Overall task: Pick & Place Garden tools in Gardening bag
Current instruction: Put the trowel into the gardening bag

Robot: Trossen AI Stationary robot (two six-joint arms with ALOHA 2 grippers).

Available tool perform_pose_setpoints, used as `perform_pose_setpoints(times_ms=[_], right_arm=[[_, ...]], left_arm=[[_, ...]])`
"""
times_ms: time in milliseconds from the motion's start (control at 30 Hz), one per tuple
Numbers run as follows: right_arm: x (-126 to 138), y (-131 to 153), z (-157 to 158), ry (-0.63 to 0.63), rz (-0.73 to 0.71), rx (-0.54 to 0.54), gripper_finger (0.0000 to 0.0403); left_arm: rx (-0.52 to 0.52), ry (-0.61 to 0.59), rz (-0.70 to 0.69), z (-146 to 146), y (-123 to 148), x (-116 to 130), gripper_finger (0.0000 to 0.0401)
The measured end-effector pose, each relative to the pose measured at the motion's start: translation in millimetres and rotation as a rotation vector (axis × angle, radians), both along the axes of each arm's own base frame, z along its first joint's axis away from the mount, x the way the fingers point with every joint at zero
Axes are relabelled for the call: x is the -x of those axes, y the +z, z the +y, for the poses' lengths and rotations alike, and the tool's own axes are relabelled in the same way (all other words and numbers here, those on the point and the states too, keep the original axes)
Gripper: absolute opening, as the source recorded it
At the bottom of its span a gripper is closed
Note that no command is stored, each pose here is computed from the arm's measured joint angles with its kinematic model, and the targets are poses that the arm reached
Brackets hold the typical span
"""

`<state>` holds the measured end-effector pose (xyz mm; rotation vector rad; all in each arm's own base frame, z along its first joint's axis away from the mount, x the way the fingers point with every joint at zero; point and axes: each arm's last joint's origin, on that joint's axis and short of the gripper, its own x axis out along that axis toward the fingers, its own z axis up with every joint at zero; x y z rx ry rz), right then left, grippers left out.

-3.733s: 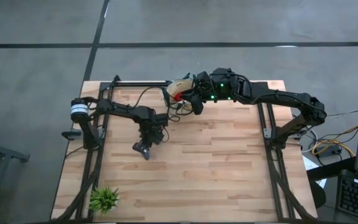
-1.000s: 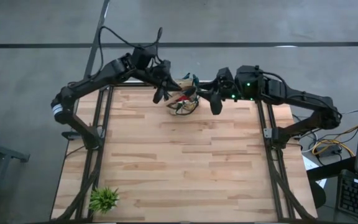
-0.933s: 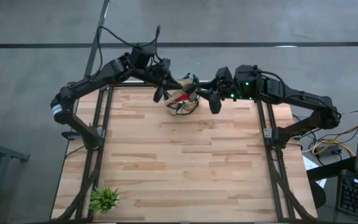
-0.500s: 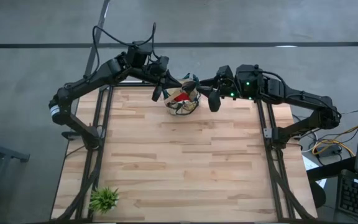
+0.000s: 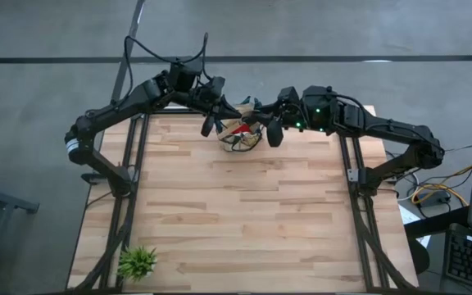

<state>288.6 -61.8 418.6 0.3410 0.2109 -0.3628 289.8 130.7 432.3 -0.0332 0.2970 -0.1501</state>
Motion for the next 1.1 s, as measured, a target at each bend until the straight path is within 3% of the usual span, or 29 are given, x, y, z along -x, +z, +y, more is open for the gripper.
perform_pose_setpoints(times_ms=[433, 833, 1100], right_arm=[[-1.4, -0.5, 0.7, 0.029, -0.004, -0.011, 0.0014], [1.1, -6.7, 1.2, 0.031, 0.065, -0.027, 0.0008], [6.5, -18.4, 0.9, -0.014, 0.195, -0.048, 0.0008]], left_arm=[[-0.004, 0.002, 0.001, 0.1, -0.5, -0.1, 0.0002], [0.062, 0.031, 0.015, 3.3, -1.5, 0.9, 0.0014], [0.103, 0.059, 0.030, 7.4, -2.2, 3.9, 0.0073]])
